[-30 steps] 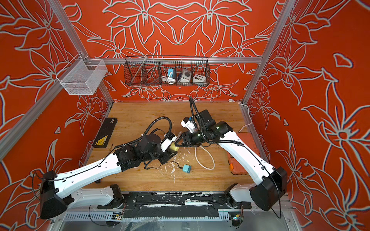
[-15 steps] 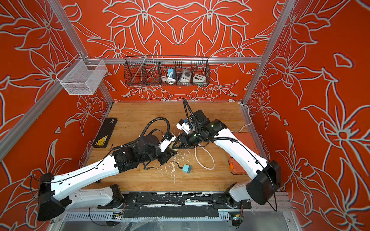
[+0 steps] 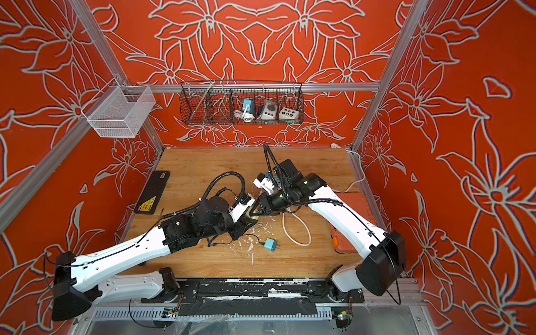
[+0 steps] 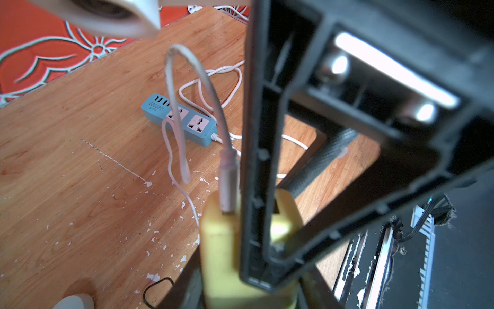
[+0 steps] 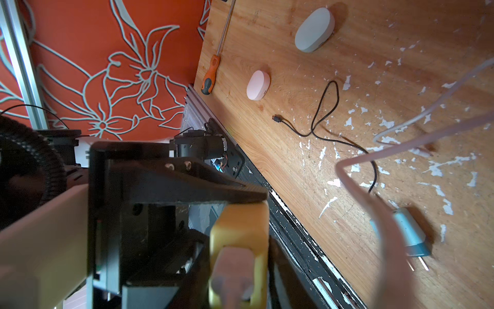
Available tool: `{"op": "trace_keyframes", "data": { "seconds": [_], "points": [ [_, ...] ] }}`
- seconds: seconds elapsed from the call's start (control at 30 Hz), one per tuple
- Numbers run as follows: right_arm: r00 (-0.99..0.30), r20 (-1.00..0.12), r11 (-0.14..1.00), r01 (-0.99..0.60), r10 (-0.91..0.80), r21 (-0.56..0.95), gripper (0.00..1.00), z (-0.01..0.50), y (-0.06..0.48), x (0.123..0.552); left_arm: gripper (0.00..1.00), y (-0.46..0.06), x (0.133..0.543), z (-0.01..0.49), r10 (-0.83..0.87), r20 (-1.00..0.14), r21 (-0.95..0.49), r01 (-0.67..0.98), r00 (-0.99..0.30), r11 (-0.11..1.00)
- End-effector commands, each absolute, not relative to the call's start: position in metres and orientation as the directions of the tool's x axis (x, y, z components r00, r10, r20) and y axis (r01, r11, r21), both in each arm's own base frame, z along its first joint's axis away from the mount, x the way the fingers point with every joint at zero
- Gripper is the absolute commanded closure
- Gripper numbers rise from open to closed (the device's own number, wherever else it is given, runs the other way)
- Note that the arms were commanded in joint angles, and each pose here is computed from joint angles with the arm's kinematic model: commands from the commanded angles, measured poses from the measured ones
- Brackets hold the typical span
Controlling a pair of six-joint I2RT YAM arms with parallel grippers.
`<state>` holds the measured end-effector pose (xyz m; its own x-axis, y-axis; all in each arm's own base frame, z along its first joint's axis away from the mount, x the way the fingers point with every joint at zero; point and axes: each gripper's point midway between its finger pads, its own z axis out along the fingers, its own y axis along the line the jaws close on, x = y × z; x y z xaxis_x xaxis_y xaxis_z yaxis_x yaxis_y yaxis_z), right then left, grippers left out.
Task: Charge the bluetooth headset
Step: Adjust the charging cable at the plug.
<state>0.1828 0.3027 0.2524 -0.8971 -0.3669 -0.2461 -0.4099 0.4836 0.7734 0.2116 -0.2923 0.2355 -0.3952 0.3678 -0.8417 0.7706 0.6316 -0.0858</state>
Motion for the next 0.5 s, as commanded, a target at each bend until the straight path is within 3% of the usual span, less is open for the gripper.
{"op": "trace_keyframes", "data": {
  "seconds": [0.0,0.1,0.3,0.47],
  "points": [
    [-0.882,-0.280,0.438,-0.437,-0.378,0.785,0.74,0.264,0.310,0.182,0.59,-0.295,0.211,0.248,0.341,-0.871,-0.075,0.781,-0.354,0.620],
    [-0.877,-0.297,0.444,-0.452,-0.377,0.774,0.79,0.266,0.309,0.184,0.53,-0.292,0.213,0.247,0.336,-0.869,-0.074,0.766,-0.364,0.639],
    [-0.861,-0.350,0.463,-0.497,-0.368,0.734,0.84,0.279,0.303,0.189,0.30,-0.282,0.219,0.247,0.315,-0.868,-0.067,0.718,-0.384,0.693],
    [-0.867,-0.387,0.500,-0.497,-0.313,0.709,0.83,0.290,0.289,0.203,0.21,-0.270,0.221,0.251,0.264,-0.882,-0.082,0.679,-0.390,0.730]
  ]
}}
